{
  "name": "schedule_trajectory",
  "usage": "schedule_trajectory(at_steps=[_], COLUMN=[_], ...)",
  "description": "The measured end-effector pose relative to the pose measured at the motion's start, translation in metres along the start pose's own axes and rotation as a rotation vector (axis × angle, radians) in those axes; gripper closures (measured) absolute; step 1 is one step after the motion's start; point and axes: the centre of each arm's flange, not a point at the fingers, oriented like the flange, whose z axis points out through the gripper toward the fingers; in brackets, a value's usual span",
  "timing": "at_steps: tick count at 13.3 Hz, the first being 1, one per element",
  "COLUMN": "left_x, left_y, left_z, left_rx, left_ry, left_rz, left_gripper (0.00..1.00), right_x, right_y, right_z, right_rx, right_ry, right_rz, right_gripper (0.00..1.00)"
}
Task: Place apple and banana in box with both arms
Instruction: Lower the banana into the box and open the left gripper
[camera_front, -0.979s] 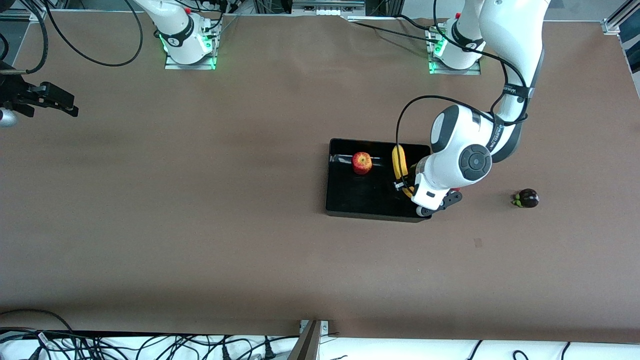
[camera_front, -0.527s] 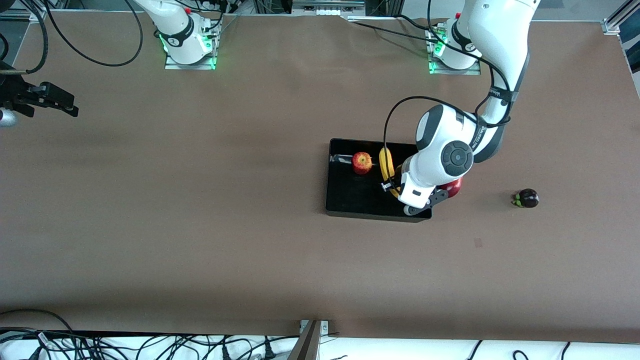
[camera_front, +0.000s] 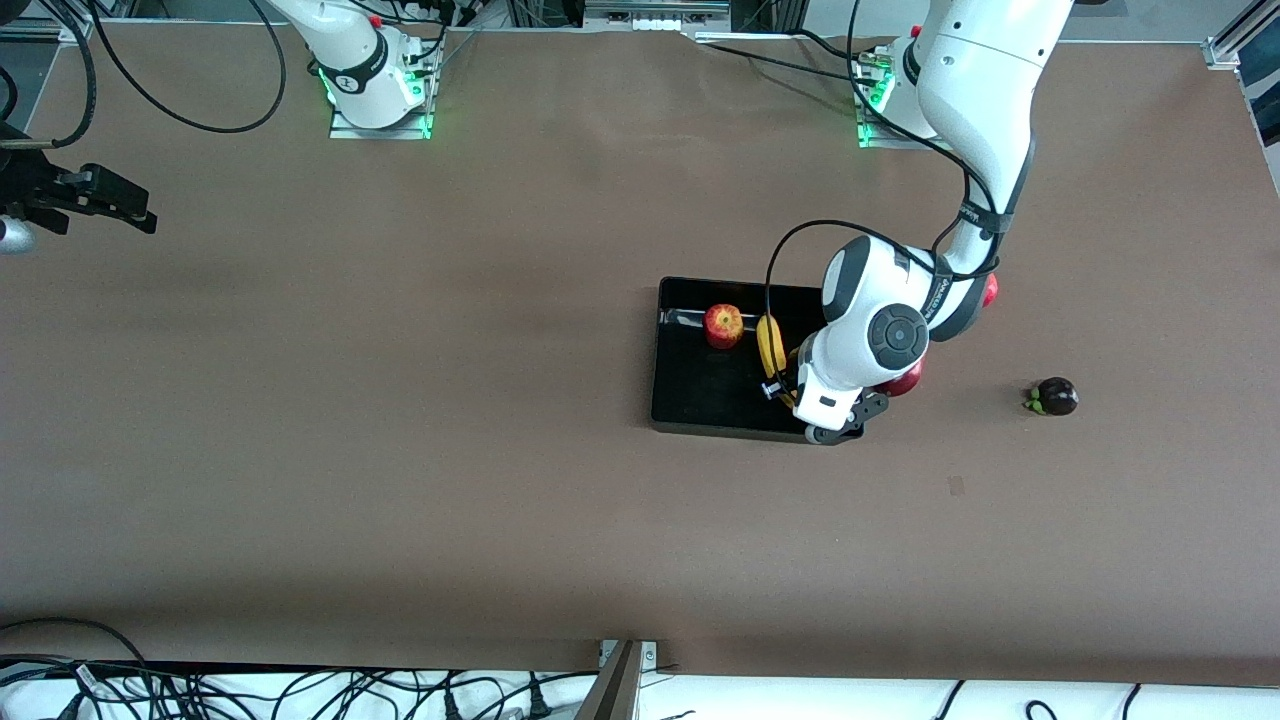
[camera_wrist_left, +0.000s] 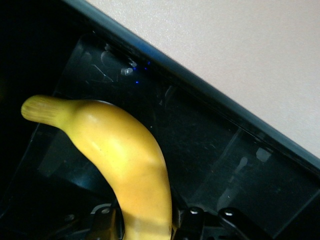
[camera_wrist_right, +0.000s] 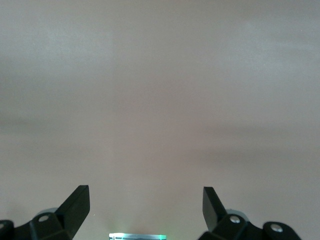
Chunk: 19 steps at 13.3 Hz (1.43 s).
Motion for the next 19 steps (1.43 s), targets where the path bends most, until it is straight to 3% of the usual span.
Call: schedule_trajectory(at_steps=[17, 19], left_x=[0.008, 0.008], left_y=[-0.004, -0.004], left_z=[0.026, 0.026], left_rx=[0.004, 0.007], left_ry=[0.023, 0.026], left_rz=[0.000, 0.006], left_gripper=[0.65, 0.59], right_x=[0.000, 0.000], right_y=[0.000, 0.000], right_z=[0.000, 0.000], right_rx=[0.000, 0.000], right_ry=[0.000, 0.000], right_rz=[0.000, 0.000], right_gripper=[0.00, 0.00])
